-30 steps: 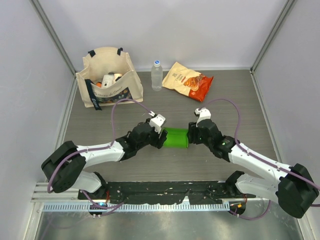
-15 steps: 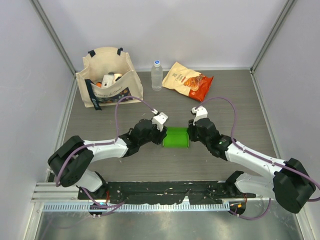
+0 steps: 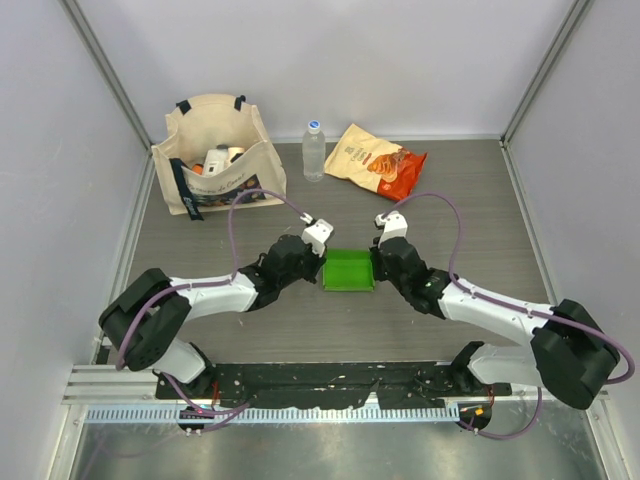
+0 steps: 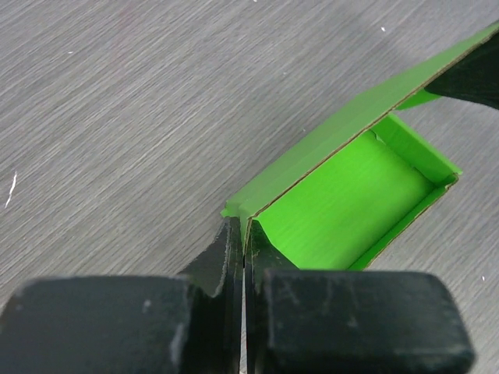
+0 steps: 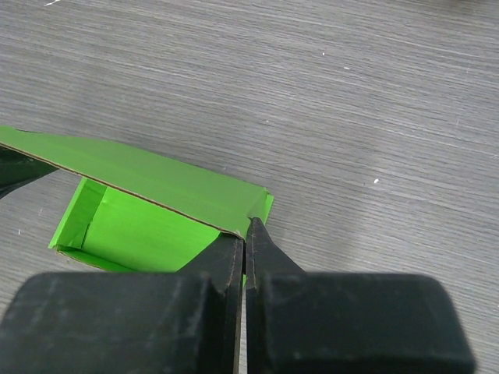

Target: Fold the paper box

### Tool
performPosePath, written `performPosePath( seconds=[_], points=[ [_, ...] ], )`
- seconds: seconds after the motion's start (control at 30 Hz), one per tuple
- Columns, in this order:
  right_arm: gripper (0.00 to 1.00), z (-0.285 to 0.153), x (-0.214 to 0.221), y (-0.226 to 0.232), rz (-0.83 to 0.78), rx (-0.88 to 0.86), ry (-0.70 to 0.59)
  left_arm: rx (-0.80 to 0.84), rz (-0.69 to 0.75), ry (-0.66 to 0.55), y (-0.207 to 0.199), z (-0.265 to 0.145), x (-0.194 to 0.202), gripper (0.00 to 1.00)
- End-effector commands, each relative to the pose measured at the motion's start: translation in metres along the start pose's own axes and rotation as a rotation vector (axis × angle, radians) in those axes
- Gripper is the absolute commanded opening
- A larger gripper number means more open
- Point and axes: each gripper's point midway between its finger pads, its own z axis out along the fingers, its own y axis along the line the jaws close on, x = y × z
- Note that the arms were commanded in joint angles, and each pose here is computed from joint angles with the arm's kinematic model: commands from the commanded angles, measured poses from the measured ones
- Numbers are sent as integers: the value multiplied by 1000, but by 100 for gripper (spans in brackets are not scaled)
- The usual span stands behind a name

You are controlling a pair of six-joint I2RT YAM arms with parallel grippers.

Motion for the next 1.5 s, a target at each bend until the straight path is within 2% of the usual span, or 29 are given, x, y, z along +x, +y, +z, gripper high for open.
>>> performPosePath(
  seconds=[0.0, 0.27, 0.6, 0.87, 1.0, 1.47],
  points=[
    [1, 3, -22, 23, 86, 0, -81, -50, -82, -121, 3, 3, -41, 0],
    [1, 10, -43, 32, 176, 110, -177, -215, -162, -219, 26, 4, -70, 0],
    [1, 23, -51, 26, 327, 244, -193, -271, -240, -239, 34, 9, -54, 0],
    [1, 25, -25, 22, 291, 263, -215, -284, -302, -249, 32, 8, -36, 0],
    [1, 21, -18, 29, 235, 266, -243, -292, -304, -262, 25, 5, -27, 0],
    [1, 14, 11, 25, 193, 255, -286, -307, -295, -258, 4, -2, -3, 0]
  ],
)
